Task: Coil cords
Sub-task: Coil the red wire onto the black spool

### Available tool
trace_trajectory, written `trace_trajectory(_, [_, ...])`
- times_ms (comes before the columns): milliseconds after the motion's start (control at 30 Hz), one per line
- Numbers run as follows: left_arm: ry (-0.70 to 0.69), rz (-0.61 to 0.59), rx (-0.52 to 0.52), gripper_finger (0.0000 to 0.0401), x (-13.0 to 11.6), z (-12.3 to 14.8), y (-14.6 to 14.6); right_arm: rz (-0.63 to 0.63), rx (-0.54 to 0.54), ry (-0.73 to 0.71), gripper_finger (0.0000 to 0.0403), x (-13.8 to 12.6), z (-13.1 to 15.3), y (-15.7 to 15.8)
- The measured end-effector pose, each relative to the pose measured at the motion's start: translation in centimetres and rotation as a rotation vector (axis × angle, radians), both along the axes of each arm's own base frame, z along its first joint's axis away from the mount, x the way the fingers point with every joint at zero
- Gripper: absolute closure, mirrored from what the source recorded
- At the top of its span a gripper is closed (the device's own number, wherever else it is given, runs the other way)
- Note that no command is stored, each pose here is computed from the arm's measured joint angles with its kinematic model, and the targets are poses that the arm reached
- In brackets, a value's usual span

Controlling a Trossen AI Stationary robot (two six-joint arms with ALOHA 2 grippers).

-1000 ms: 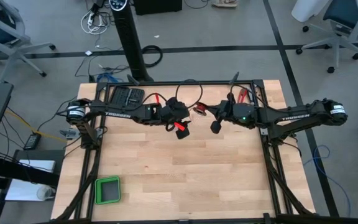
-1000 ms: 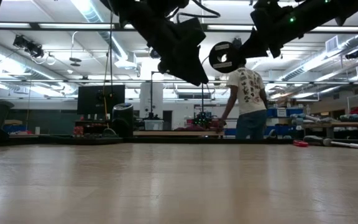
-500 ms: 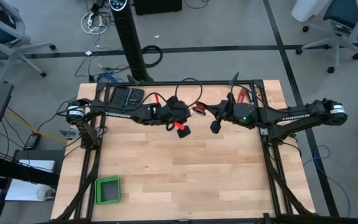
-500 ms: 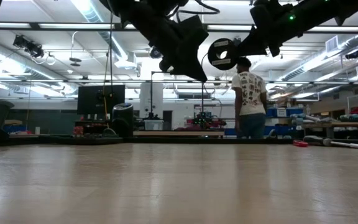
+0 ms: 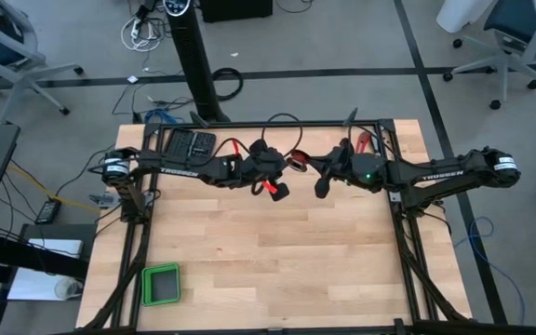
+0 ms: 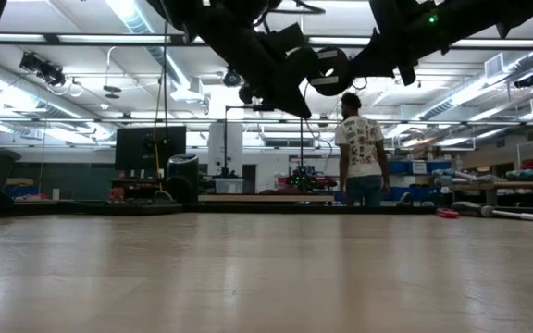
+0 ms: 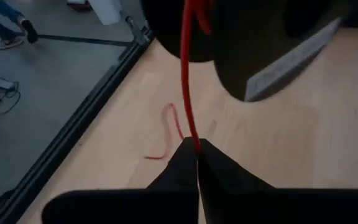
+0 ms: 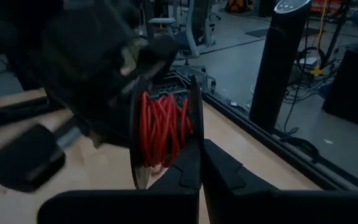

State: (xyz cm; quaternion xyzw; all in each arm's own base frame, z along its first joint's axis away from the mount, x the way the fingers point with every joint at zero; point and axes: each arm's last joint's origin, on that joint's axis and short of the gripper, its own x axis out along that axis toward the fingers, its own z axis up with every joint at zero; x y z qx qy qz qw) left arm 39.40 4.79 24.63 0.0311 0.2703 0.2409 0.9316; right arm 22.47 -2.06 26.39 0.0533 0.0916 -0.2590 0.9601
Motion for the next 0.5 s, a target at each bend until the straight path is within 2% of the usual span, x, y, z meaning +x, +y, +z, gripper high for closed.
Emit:
trace_trajectory(233, [-0.056,-0.026,-0.02,0.0401,1.5,-1.6,-0.1,-0.009,0.037,-0.08,0.0401,0.1,-0.1,0.0])
trace_trajectory(500, [-0.202,-0.044,-0.051,0.0401,2.2,-0.6,-1.1,-0.088,0.019,-0.084,0.0402,-0.2,-1.3,-0.2])
